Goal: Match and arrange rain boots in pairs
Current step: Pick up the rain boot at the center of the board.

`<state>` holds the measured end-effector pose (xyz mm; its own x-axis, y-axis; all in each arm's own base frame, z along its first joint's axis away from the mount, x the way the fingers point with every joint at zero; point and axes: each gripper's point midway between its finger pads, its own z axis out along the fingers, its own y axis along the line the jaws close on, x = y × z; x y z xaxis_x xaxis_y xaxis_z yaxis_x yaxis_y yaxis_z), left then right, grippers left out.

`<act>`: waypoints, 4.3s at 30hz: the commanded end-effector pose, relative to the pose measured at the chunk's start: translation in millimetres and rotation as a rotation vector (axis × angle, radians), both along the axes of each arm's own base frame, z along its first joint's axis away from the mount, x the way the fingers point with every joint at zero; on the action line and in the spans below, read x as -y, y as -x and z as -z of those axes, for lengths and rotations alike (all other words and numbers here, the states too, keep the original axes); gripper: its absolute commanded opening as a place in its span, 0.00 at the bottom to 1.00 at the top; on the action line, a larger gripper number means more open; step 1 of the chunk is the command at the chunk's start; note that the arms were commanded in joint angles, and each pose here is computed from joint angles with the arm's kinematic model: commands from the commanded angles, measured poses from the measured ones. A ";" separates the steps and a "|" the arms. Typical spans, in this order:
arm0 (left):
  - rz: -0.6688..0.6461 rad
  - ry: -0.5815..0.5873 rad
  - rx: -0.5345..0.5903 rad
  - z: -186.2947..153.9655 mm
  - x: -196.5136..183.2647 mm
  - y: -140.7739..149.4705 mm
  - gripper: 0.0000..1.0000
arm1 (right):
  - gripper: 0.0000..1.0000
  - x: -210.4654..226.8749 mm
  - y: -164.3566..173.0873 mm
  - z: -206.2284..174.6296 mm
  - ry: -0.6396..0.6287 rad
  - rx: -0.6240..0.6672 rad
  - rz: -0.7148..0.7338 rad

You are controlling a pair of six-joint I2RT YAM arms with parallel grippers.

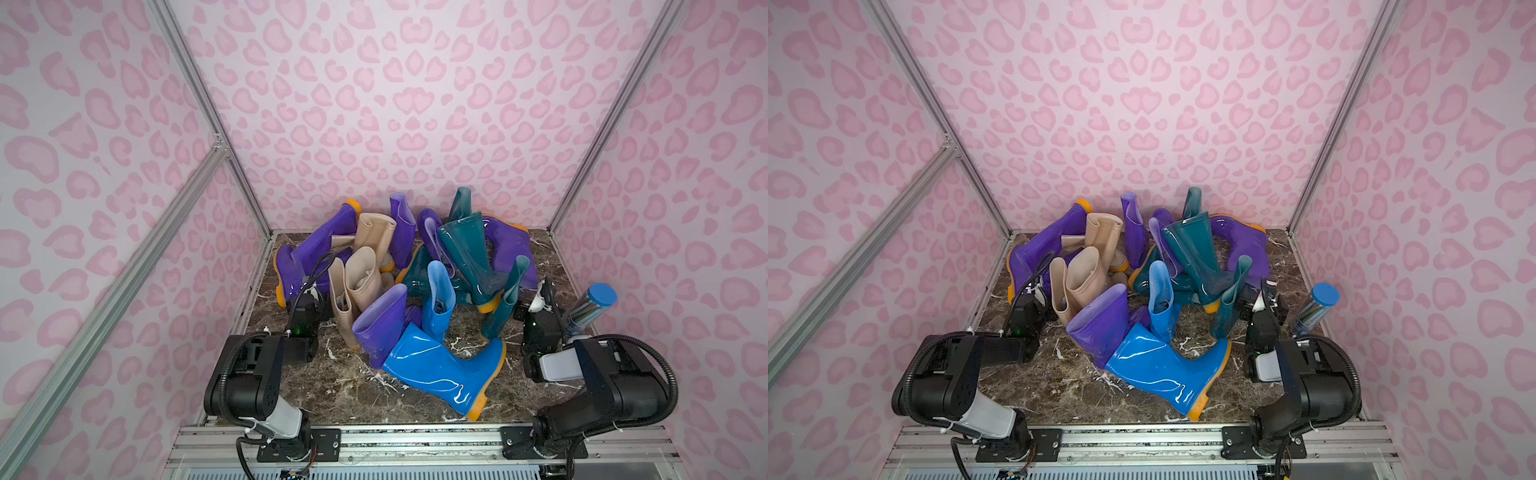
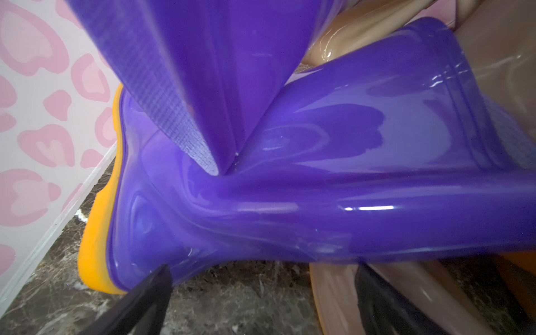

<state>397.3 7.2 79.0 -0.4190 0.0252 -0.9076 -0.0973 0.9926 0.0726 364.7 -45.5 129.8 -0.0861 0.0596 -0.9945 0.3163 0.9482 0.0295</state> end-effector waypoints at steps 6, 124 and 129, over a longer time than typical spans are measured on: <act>0.004 -0.001 0.030 -7.0 1.0 -2.9 0.99 | 0.99 -1.4 -1.0 -0.3 0.005 0.000 -0.006; 0.003 0.111 -0.280 -215.0 -10.5 -76.1 0.02 | 0.96 -295.5 23.2 -225.2 -0.038 -0.149 -0.857; 0.010 0.072 -0.088 -293.1 -13.0 -93.2 0.02 | 0.96 -302.9 14.3 -234.8 -0.032 -0.122 -0.870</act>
<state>474.3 12.3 319.3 -0.6334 -0.0467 -0.7724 -0.0551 0.9984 -0.0152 346.1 253.5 353.8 -0.2564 -0.0582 -0.9648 -0.5054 0.8589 0.0825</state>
